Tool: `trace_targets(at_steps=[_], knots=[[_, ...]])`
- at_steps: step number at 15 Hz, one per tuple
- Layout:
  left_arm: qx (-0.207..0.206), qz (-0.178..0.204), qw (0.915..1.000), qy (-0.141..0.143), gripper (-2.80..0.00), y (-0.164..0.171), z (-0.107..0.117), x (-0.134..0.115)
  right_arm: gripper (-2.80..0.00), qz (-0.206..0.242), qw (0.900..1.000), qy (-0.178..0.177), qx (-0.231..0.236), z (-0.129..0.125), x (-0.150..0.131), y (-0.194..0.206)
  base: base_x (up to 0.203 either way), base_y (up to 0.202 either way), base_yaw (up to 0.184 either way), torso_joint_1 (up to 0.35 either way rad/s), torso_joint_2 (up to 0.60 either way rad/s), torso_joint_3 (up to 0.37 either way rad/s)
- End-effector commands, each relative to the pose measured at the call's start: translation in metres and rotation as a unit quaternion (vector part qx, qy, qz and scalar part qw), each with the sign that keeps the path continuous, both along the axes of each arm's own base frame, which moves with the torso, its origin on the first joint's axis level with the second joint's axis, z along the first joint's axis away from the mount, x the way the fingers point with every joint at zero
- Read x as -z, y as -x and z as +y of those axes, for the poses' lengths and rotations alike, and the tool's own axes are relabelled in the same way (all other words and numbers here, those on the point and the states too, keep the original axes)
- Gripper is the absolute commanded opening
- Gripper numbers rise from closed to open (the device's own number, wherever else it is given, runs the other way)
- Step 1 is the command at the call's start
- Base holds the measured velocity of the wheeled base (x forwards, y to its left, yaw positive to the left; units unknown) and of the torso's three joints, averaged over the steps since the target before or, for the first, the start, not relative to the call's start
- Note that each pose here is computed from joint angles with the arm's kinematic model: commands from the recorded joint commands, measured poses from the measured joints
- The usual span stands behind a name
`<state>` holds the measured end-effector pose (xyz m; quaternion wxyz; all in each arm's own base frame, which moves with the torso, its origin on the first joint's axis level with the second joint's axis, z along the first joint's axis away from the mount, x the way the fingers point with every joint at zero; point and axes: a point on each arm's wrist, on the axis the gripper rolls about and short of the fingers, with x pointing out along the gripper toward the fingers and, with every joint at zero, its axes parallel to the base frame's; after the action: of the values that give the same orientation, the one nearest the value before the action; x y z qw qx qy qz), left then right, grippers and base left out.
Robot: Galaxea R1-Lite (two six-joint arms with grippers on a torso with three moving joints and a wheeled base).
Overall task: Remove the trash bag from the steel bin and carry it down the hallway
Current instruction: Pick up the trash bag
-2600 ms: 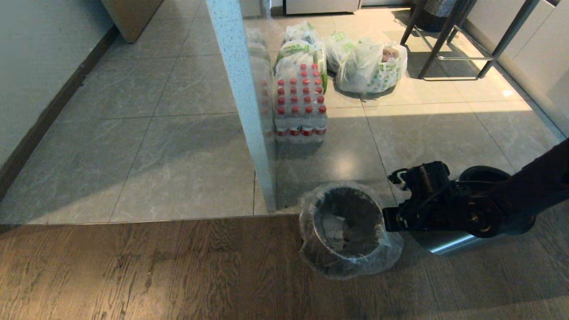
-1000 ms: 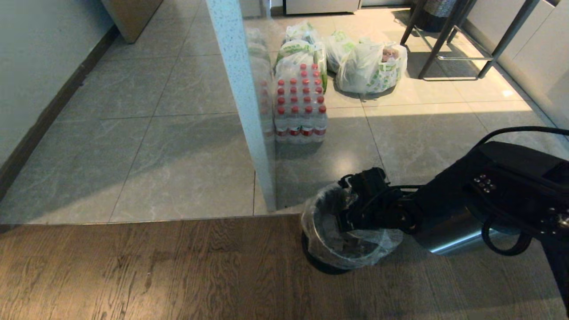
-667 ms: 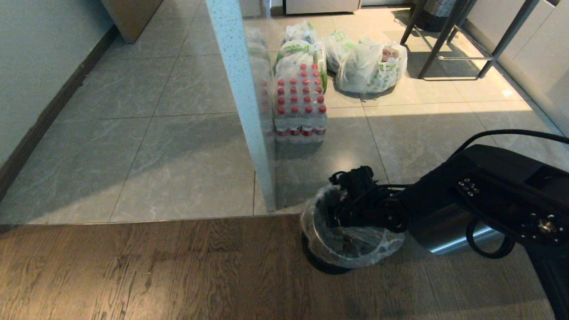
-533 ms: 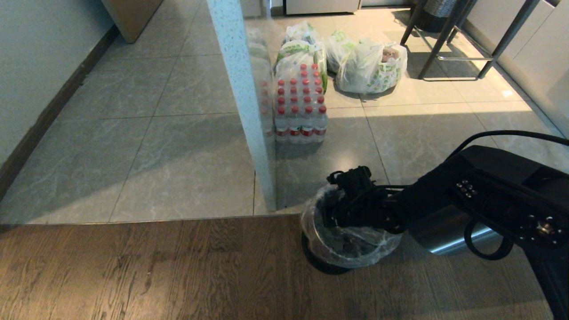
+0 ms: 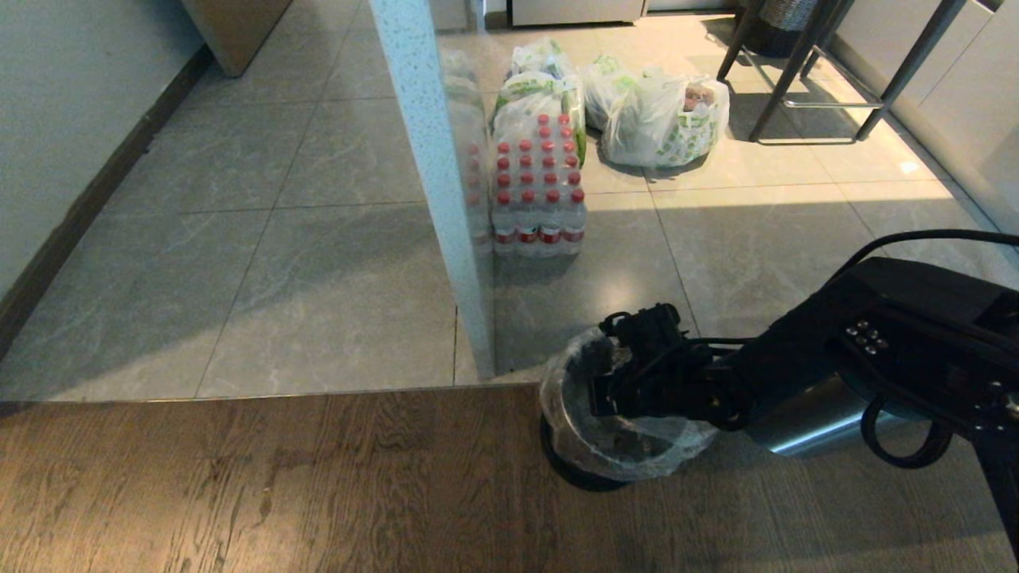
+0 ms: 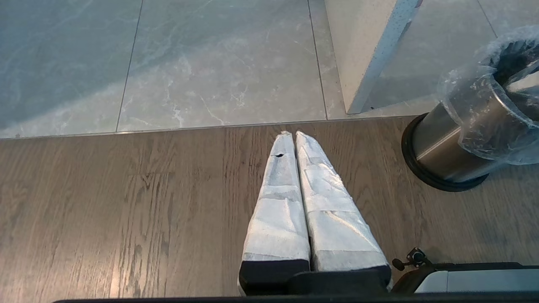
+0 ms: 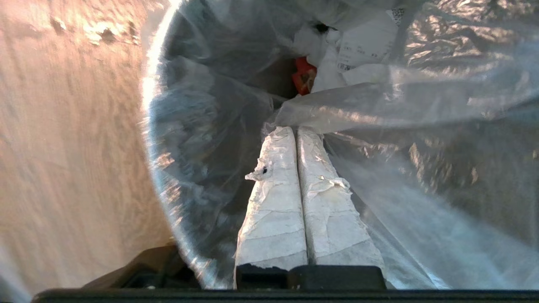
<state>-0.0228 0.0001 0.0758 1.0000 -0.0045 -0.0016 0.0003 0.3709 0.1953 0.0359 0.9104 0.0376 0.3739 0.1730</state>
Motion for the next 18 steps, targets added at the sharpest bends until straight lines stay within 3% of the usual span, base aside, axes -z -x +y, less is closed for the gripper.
trace_targets(at_steps=[1,6,18], knots=[[0.0,0.001,1.0,0.0,-2.8,0.0,0.0,0.0,-2.8,-0.004,1.0,-0.007,0.005,-0.005,-0.012,0.006,0.0,0.0,0.0,0.0,0.0,0.0],[0.0,0.001,1.0,0.0,-2.8,0.0,0.0,0.0,-2.8,0.013,0.998,-0.061,0.027,0.002,-0.023,0.01,0.0,0.0,0.0,0.0,0.0,0.0],[0.0,0.0,1.0,0.0,-2.8,0.0,0.0,0.0,-2.8,0.012,0.998,-0.063,0.006,0.017,-0.015,0.015,0.0,0.0,0.0,0.0,0.0,0.0]])
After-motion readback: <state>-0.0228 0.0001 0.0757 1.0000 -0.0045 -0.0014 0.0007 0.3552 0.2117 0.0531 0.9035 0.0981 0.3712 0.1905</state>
